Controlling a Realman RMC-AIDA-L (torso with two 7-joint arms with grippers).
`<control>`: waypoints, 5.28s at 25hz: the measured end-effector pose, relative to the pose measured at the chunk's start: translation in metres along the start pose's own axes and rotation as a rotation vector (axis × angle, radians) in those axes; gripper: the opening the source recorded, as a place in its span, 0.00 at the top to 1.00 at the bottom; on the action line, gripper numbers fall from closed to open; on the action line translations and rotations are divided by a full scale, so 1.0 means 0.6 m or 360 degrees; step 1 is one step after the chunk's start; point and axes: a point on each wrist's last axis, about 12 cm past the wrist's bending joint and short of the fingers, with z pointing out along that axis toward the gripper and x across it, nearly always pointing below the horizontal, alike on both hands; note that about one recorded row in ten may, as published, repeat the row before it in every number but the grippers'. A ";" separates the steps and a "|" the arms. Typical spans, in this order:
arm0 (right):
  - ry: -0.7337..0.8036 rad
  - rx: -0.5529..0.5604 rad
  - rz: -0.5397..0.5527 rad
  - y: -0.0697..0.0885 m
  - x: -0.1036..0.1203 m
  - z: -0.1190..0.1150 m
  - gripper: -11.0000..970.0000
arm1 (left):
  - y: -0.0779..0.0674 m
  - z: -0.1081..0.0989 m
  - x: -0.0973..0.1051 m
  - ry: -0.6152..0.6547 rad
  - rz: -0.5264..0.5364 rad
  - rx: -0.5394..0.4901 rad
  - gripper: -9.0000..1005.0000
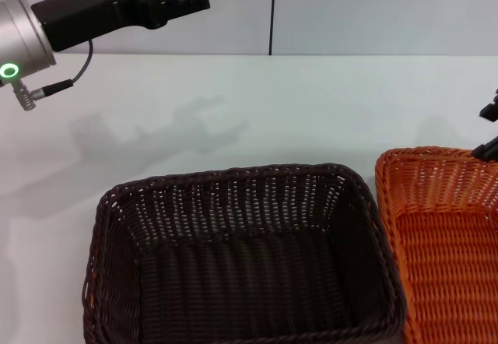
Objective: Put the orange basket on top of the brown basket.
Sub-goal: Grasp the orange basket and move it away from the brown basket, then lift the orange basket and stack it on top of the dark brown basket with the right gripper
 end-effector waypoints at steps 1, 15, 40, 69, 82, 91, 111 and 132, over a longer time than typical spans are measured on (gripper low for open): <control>0.0000 0.0000 0.0000 0.000 0.000 0.000 0.34 | 0.000 0.001 0.000 -0.0001 0.0000 0.0000 0.16; 0.0004 -0.0045 -0.0086 0.003 -0.021 0.078 0.38 | 0.002 0.014 -0.002 -0.0003 -0.0013 0.0007 0.16; 0.0251 -0.0372 0.0158 0.009 0.070 0.067 0.70 | 0.012 0.003 0.011 -0.0013 -0.0015 -0.0055 0.16; -0.0816 -0.0594 0.0814 0.045 0.293 -0.042 0.84 | 0.036 -0.028 0.002 -0.0122 0.0011 -0.0200 0.16; -0.1645 -0.0596 0.0816 0.076 0.326 -0.063 0.83 | 0.040 -0.032 0.004 -0.0131 -0.0009 -0.0223 0.16; -0.2132 -0.0635 0.0862 0.145 0.281 0.030 0.83 | 0.040 -0.035 0.007 -0.0129 -0.0016 -0.0229 0.16; -0.2774 -0.0507 0.1209 0.302 0.197 0.185 0.83 | 0.035 -0.015 0.015 -0.0097 -0.0066 -0.0162 0.16; -0.2684 -0.0224 0.1549 0.386 0.150 0.252 0.83 | 0.033 0.010 0.029 -0.0007 -0.0096 -0.0105 0.16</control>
